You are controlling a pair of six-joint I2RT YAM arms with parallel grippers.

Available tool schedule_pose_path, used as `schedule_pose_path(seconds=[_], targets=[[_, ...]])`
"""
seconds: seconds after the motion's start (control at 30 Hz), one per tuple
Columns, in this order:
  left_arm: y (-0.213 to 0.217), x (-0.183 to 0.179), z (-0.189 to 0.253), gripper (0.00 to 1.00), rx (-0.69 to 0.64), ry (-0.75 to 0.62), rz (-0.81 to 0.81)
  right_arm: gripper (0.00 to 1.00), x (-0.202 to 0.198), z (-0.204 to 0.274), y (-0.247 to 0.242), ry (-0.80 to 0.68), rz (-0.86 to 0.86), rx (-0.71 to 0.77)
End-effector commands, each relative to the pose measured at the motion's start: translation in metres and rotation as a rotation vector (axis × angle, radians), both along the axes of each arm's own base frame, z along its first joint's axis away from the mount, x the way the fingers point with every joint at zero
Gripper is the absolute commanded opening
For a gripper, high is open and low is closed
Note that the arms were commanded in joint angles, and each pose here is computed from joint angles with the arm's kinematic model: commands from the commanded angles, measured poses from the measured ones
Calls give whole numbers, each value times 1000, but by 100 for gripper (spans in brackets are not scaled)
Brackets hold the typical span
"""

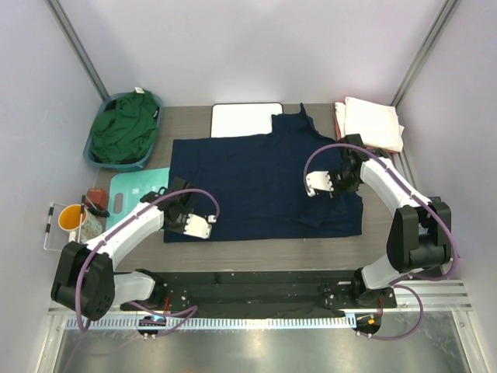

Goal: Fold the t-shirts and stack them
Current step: Fold the flattened tshirt in 1/3 of the way

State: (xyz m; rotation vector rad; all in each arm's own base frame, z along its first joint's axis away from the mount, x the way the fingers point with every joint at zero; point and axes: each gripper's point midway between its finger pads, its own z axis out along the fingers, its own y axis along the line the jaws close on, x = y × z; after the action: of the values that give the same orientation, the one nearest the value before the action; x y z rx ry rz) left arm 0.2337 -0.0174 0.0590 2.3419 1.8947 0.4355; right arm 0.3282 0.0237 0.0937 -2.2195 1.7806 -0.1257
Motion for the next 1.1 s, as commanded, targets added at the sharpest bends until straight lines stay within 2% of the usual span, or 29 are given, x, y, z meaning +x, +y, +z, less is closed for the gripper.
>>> schedule_pose_path(seconds=[0.0,0.53,0.83,1.07], targets=[[2,34,24,0,-8,-110,15,2,31,18,3,-109,-13,3],[10,71,26,0,-11,-141,56,1,106,53,17,-333,-29,57],[9,109,24,0,-16,-227,73,1,124,47,22,-342,-18,52],[8,119,20,0,-11,-233,77,1,139,47,29,-398,-23,71]])
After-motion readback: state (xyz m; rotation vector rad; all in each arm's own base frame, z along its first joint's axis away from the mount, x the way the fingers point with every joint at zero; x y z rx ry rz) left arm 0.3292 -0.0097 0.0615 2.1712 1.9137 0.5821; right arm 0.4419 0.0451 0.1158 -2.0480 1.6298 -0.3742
